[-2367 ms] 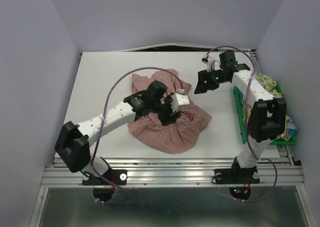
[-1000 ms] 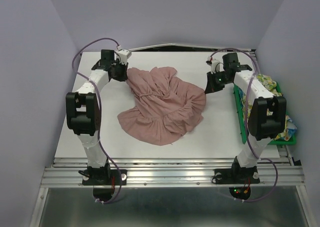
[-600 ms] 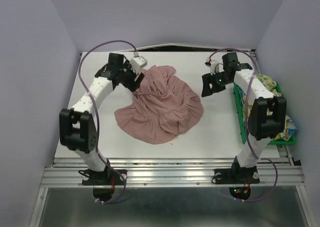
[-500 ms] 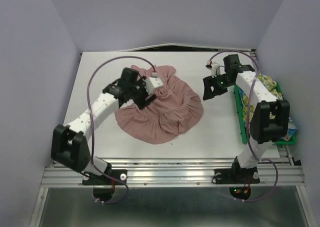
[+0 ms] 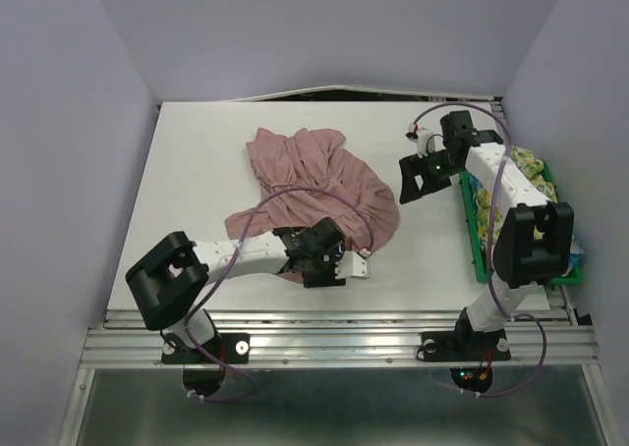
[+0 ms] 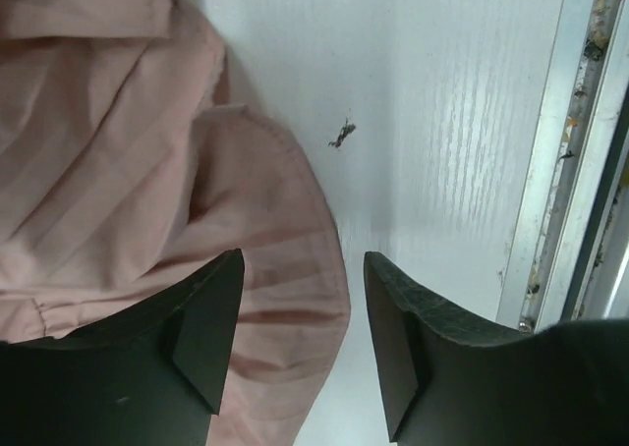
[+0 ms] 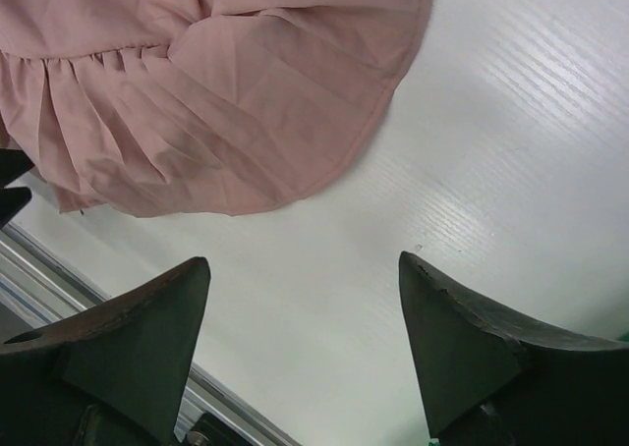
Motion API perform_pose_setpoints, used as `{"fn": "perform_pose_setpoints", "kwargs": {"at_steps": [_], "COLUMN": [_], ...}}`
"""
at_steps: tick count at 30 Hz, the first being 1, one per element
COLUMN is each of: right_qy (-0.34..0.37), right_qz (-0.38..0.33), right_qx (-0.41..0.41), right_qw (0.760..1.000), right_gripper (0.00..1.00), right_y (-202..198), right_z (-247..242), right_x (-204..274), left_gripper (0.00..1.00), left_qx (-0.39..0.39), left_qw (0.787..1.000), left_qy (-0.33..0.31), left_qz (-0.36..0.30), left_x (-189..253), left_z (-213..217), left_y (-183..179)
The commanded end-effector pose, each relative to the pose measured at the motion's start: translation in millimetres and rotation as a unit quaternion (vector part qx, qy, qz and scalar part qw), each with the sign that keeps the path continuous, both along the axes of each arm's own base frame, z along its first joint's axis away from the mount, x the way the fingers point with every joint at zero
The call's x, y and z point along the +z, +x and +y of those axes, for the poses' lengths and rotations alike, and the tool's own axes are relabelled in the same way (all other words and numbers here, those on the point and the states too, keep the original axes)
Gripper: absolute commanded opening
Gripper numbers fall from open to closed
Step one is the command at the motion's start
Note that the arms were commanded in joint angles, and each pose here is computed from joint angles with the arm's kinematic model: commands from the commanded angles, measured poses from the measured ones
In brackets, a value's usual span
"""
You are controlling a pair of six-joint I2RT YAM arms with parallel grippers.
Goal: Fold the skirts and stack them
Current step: Flatten the skirt out
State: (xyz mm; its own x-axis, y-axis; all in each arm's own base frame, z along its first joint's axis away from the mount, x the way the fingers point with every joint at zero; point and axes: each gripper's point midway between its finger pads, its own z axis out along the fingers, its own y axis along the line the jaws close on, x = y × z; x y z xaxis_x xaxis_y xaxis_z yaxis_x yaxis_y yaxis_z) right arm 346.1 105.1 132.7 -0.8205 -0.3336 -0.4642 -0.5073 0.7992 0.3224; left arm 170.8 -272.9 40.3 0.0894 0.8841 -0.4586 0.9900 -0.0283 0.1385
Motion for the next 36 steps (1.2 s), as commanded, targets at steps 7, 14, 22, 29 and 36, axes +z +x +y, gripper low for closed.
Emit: {"fn": "perform_pose_setpoints", "kwargs": {"at_steps": [7,14,22,29,36], "right_qy": [-0.018,-0.015,-0.003,0.004,-0.001], "right_qz": [-0.032,-0.038,-0.028,-0.028,-0.009], "right_qx": [-0.004,-0.006,-0.005,0.016,0.033], "right_qw": [0.999,0.999,1.0,0.999,0.999], "right_gripper": [0.83,0.82,0.82,0.82,0.84], "right_y": [7.8,15.4,23.4,21.7,0.2], "right_z": [-4.4,-2.9,2.5,5.4,2.6], "right_x": [19.3,23.0,16.7,21.6,7.7], "left_gripper": [0.0,0.0,0.0,0.01,0.78], "left_qx": [0.025,0.063,0.275,0.364,0.119], "left_qw": [0.999,0.99,0.934,0.911,0.982], "left_qy": [0.005,-0.126,-0.217,-0.192,-0.15], "left_qz": [-0.023,-0.004,-0.065,-0.014,0.007], "left_x": [-14.2,91.4,176.5,117.8,119.6], "left_z": [-16.0,-28.5,43.7,84.7,43.9], "left_y": [14.2,57.5,261.0,340.6,177.1]}}
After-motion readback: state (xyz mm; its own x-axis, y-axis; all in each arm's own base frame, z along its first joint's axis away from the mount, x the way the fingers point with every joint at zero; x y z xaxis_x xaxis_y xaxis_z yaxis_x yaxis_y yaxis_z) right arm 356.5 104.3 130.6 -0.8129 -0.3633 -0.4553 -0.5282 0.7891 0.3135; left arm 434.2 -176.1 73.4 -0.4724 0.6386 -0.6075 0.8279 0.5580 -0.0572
